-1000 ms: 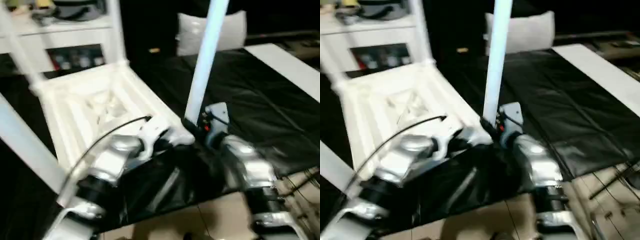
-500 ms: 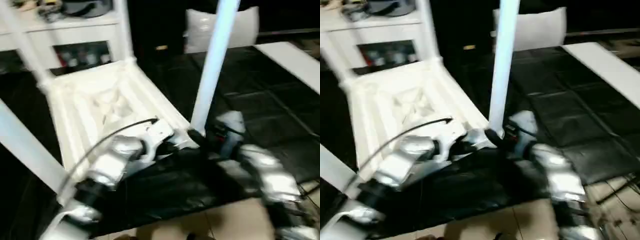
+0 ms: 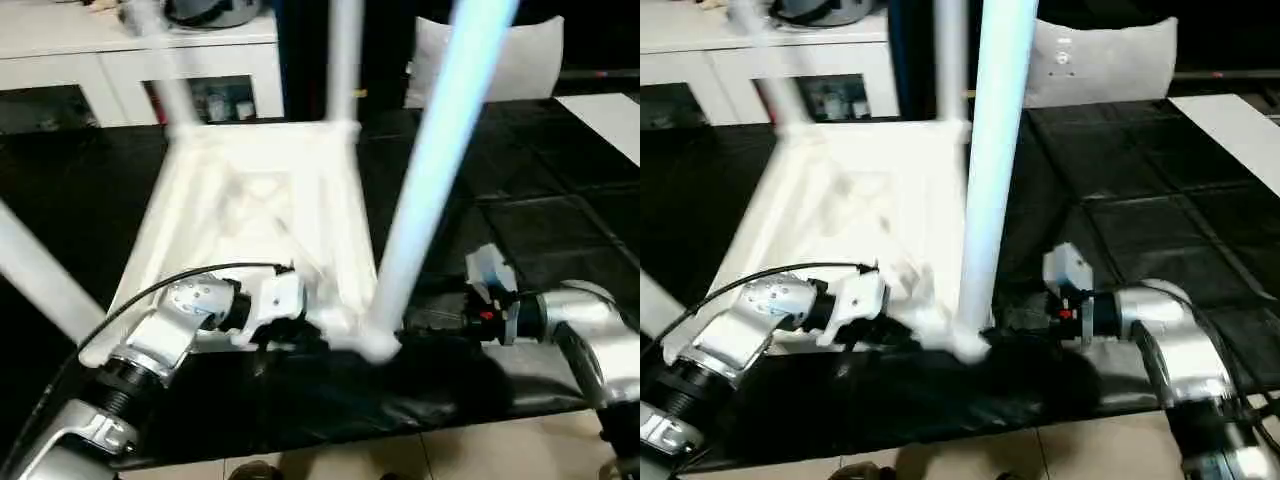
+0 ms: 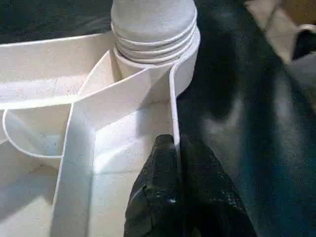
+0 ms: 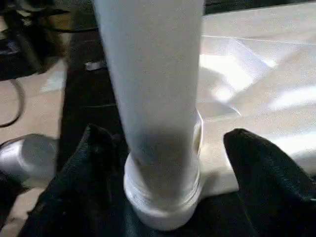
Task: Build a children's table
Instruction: Rotate leg to tighten
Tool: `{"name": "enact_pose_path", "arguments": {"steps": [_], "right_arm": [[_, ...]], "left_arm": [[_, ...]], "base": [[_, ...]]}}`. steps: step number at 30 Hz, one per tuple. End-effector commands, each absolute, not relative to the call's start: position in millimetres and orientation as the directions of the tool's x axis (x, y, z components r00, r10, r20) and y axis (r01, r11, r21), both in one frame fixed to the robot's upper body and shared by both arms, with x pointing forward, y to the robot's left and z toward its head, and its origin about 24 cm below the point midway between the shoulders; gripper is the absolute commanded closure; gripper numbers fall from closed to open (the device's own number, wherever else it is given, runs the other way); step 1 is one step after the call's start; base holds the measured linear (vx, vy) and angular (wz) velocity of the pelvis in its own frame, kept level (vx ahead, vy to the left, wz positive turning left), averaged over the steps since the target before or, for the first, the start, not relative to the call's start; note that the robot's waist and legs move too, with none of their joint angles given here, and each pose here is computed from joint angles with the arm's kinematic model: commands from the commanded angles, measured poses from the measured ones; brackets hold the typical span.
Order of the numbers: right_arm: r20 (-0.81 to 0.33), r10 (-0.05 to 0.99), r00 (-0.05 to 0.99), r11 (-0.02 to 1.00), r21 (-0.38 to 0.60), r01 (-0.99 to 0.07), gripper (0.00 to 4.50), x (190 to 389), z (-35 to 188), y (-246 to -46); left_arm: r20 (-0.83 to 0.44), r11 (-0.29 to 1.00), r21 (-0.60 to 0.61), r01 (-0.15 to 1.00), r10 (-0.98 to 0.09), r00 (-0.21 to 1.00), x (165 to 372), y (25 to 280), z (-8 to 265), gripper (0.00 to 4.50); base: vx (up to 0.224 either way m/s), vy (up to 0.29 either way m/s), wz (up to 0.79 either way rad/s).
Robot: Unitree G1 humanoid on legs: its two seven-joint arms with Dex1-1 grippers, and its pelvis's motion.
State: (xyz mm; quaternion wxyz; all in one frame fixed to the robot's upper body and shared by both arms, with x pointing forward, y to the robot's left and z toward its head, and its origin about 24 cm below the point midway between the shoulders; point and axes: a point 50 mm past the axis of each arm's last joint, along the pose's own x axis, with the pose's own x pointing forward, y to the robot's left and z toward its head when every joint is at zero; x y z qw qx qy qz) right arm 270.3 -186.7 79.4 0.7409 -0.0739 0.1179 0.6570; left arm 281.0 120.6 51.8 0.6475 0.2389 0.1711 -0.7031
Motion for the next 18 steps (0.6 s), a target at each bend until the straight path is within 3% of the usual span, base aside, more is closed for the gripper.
{"name": "enact_pose_path", "arguments": {"steps": [1, 12, 16, 18], "right_arm": [[-0.268, 0.962, 0.051, 0.069, 0.059, -0.996, 1.07, 271.2, 82, -183.7], [-0.245, 0.968, -0.053, -0.017, 0.147, -0.989, 2.02, 268.9, 72, -172.6], [-0.231, 0.972, -0.053, -0.016, 0.161, -0.987, 2.34, 267.1, 70, -171.7], [-0.212, 0.976, -0.04, -0.001, 0.182, -0.983, 2.46, 263.2, 68, -170.5]], "left_arm": [[-0.577, -0.23, 0.061, 0.971, -0.802, -0.154, 277, 111, 53, 4.5], [-0.581, -0.27, 0.062, 0.961, -0.793, -0.186, 278, 109, 54, 4.5], [-0.576, -0.258, 0.055, 0.964, -0.797, -0.181, 279, 111, 53, 4.5], [-0.548, -0.194, 0.04, 0.98, -0.825, -0.141, 280, 110, 53, 4.5]], "base": [[0.0, 0.0, 0.0], [0.0, 0.0, 0.0], [0.0, 0.0, 0.0], [0.0, 0.0, 0.0]]}}
